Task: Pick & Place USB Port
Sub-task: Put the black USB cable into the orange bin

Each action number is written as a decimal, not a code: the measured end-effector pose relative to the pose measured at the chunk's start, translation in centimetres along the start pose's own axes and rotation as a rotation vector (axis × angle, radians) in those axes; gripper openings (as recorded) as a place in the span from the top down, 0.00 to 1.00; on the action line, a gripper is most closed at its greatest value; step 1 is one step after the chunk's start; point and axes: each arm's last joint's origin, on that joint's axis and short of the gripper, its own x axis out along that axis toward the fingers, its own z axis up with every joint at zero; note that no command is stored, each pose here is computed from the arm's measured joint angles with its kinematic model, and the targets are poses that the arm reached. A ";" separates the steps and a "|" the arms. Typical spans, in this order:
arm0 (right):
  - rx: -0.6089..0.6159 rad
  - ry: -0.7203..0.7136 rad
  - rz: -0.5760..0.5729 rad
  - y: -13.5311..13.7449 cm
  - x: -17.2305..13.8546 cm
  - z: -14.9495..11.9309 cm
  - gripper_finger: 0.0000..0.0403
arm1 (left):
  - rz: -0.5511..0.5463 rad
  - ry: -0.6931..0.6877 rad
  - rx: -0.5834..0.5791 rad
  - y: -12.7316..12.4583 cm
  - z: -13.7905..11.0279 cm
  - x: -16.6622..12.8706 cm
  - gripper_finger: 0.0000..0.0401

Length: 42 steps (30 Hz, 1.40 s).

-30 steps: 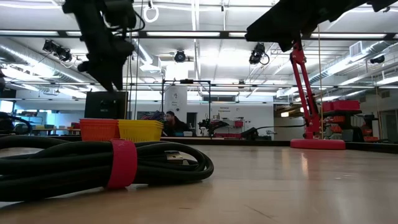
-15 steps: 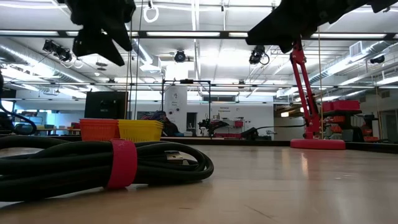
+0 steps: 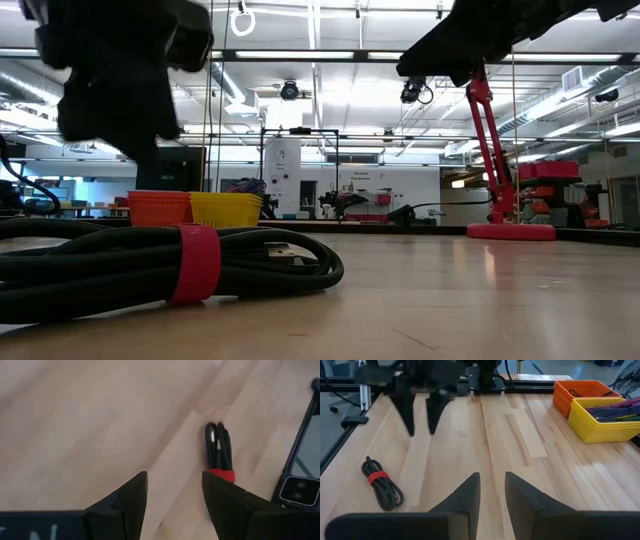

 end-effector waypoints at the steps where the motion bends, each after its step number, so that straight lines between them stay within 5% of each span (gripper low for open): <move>1: -0.001 0.001 0.000 0.0 0.0 0.0 0.77 | 0.003 0.013 -0.013 0.0 -0.3 0.5 0.52; 6: -0.003 0.007 -0.001 0.0 0.0 -0.1 0.77 | 0.023 0.086 -0.053 0.1 -1.5 2.1 0.52; 16: -0.023 0.024 -0.004 0.0 0.0 -0.2 0.77 | -0.151 0.093 -0.121 -1.9 -2.6 3.0 0.52; 29: -0.052 0.032 -0.004 0.0 0.0 -0.3 0.77 | -0.113 0.110 -0.202 -2.4 -3.8 4.4 0.52; 37: -0.057 0.032 -0.004 0.0 0.0 -0.3 0.77 | -0.130 0.147 -0.147 -4.6 -3.6 5.8 0.52; 42: -0.057 0.028 -0.001 0.0 0.0 -0.3 0.77 | -0.037 0.192 -0.129 -5.0 -3.9 6.8 0.52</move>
